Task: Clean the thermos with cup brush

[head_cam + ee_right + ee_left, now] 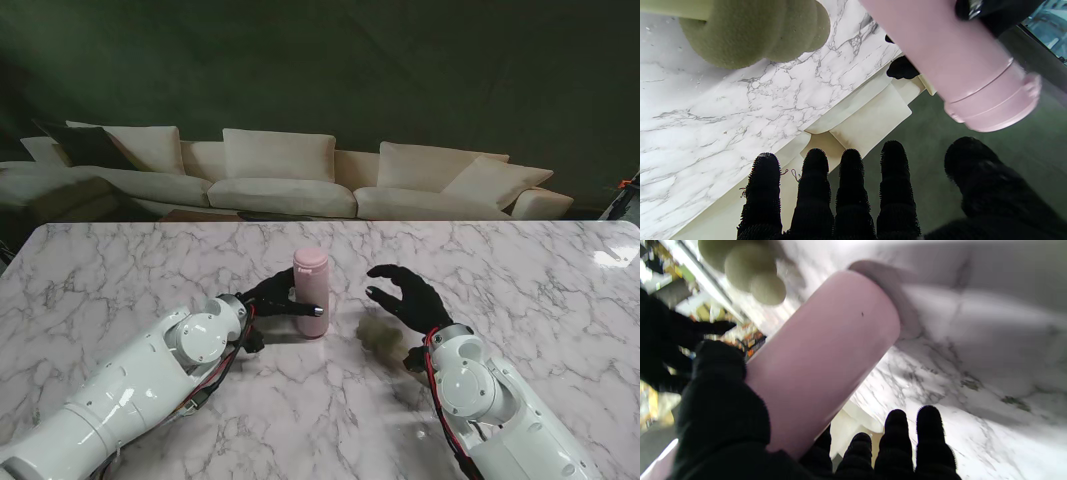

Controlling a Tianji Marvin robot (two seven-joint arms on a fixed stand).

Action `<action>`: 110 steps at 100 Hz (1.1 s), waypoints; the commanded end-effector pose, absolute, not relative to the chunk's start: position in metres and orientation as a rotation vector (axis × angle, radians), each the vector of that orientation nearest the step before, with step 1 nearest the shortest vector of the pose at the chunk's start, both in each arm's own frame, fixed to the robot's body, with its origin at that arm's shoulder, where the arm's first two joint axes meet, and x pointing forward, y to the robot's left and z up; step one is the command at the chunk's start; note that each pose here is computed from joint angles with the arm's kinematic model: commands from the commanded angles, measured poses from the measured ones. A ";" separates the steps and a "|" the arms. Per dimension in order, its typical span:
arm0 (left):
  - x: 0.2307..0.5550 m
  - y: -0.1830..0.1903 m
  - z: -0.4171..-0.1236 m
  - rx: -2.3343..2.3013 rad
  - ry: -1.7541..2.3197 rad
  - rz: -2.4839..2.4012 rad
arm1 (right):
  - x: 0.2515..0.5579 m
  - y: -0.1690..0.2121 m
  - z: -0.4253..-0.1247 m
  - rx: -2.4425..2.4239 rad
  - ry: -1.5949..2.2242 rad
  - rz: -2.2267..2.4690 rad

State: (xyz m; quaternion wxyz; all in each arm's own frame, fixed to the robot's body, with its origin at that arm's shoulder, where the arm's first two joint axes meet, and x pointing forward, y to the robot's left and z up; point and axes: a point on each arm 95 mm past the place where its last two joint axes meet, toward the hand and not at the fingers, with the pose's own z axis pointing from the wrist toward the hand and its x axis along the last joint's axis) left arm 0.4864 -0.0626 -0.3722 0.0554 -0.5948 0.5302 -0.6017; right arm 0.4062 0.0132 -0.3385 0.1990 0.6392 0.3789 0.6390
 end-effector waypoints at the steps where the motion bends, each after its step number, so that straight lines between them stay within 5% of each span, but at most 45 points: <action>1: 0.482 -0.075 -0.378 -1.839 1.589 -1.845 | 0.406 0.014 -0.341 1.794 1.069 1.783; 54: 0.479 -0.085 -0.361 -1.892 1.257 -2.058 | 0.407 0.014 -0.341 1.794 1.065 1.785; 110: 0.462 -0.021 -0.321 -1.494 1.511 -2.019 | 0.406 0.011 -0.339 1.795 1.037 1.792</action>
